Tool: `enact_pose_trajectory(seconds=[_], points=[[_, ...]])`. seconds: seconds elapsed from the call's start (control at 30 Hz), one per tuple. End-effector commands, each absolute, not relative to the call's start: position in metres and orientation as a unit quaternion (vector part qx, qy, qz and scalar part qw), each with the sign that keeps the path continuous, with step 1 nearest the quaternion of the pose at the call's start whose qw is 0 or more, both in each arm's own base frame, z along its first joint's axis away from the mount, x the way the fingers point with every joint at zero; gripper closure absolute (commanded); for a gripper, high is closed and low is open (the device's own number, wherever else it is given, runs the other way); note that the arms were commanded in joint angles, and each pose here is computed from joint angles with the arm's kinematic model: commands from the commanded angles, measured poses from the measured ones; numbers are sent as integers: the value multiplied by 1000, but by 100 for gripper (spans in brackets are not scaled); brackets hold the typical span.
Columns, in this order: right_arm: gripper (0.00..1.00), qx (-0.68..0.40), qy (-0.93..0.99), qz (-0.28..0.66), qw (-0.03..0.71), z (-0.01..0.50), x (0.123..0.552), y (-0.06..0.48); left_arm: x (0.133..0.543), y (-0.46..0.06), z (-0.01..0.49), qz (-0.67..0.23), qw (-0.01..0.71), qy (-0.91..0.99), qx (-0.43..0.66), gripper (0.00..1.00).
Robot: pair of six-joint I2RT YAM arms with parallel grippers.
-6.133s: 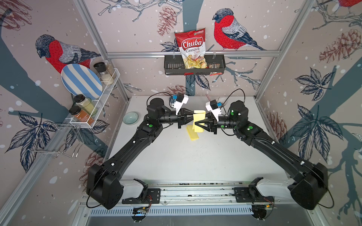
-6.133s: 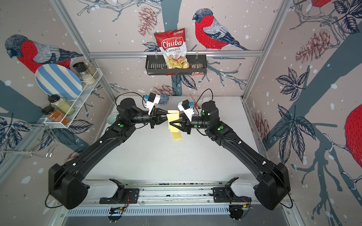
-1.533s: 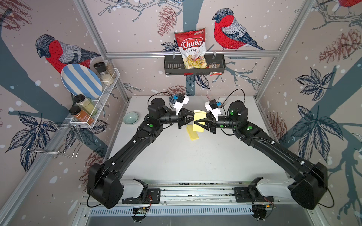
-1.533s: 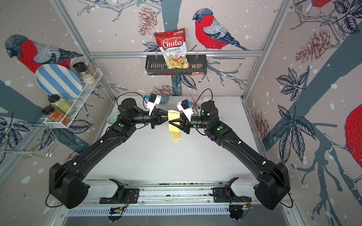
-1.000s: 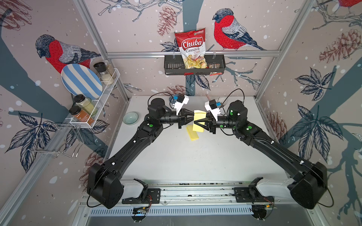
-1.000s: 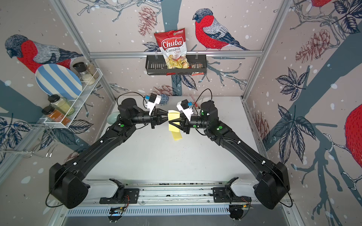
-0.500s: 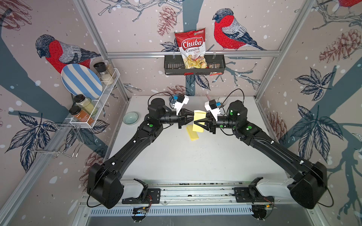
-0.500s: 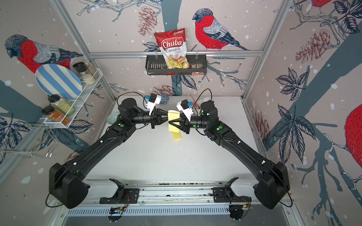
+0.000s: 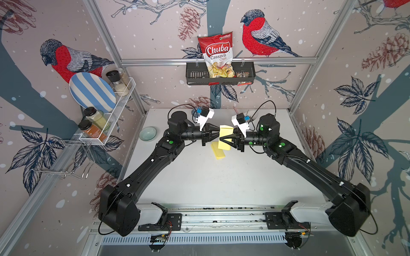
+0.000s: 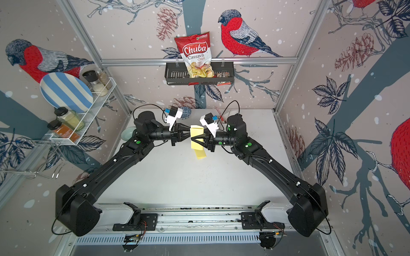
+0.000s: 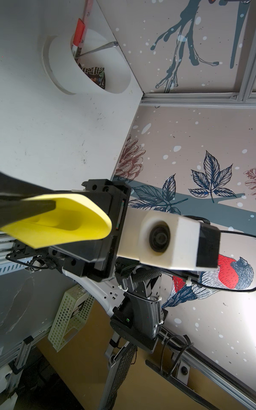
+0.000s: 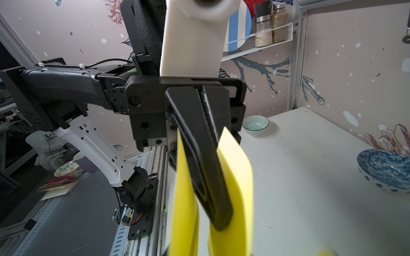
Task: Fold the square paper along the opposite sides
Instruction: Fold the paper.
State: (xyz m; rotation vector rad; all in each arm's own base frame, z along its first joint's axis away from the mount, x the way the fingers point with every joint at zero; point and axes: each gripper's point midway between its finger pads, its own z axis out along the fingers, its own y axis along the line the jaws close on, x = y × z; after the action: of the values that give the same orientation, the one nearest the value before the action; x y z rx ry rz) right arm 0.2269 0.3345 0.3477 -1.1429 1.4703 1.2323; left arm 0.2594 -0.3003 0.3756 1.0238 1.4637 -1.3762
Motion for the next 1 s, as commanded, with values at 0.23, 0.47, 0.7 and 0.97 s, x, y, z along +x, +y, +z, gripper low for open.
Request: enact_pose_trajectory(seconds=[0.23, 0.47, 0.7, 0.97], points=[[79, -468, 585, 493, 442, 348, 225, 335, 258, -301, 382, -548, 441, 576, 417, 100], [79, -468, 583, 493, 444, 349, 226, 336, 259, -301, 381, -548, 440, 576, 417, 100], [79, -467, 581, 494, 448, 351, 227, 336, 259, -301, 380, -549, 438, 577, 417, 100], [79, -466, 579, 494, 451, 353, 227, 335, 260, -301, 379, -548, 438, 579, 416, 100]])
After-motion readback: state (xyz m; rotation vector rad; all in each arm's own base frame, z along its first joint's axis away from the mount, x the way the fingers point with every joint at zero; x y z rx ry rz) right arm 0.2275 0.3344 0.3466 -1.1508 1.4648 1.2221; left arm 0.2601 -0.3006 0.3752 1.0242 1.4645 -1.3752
